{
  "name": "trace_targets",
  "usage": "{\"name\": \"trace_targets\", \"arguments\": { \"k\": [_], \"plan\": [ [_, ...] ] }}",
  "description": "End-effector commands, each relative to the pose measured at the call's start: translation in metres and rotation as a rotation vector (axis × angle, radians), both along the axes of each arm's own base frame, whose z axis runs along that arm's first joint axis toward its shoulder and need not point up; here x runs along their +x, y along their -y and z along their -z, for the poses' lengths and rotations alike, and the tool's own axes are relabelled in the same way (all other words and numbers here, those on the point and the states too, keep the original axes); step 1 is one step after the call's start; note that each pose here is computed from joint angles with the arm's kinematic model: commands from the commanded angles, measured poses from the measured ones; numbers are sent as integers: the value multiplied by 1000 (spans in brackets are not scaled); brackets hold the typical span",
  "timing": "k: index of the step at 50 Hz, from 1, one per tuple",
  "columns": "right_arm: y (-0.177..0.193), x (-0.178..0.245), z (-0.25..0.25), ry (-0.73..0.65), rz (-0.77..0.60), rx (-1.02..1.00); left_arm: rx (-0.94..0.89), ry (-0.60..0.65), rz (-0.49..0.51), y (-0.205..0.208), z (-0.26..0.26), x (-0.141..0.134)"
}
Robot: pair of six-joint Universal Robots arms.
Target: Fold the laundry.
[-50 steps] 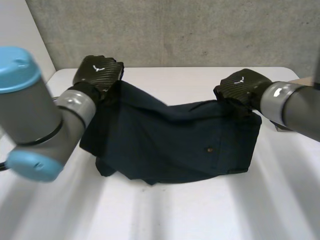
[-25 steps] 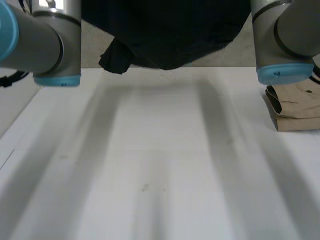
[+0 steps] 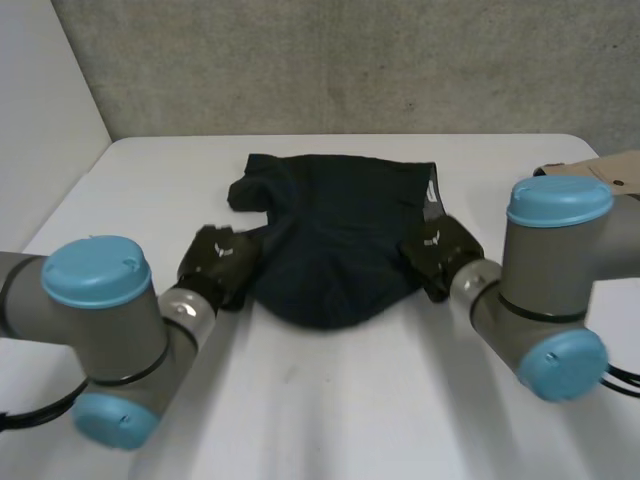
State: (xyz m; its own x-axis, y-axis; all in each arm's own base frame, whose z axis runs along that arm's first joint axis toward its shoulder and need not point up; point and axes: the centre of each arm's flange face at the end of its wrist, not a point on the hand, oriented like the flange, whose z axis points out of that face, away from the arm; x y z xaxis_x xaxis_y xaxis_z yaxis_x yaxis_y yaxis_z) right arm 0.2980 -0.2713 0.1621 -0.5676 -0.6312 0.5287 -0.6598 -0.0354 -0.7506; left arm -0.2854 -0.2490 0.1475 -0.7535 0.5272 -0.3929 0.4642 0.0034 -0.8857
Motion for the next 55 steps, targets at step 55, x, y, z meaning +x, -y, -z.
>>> {"name": "trace_targets", "arguments": {
  "k": [55],
  "plan": [
    [-74,-66,-15,-140,-45,202,224,182,57,-90,-22,24]
  ]
}}
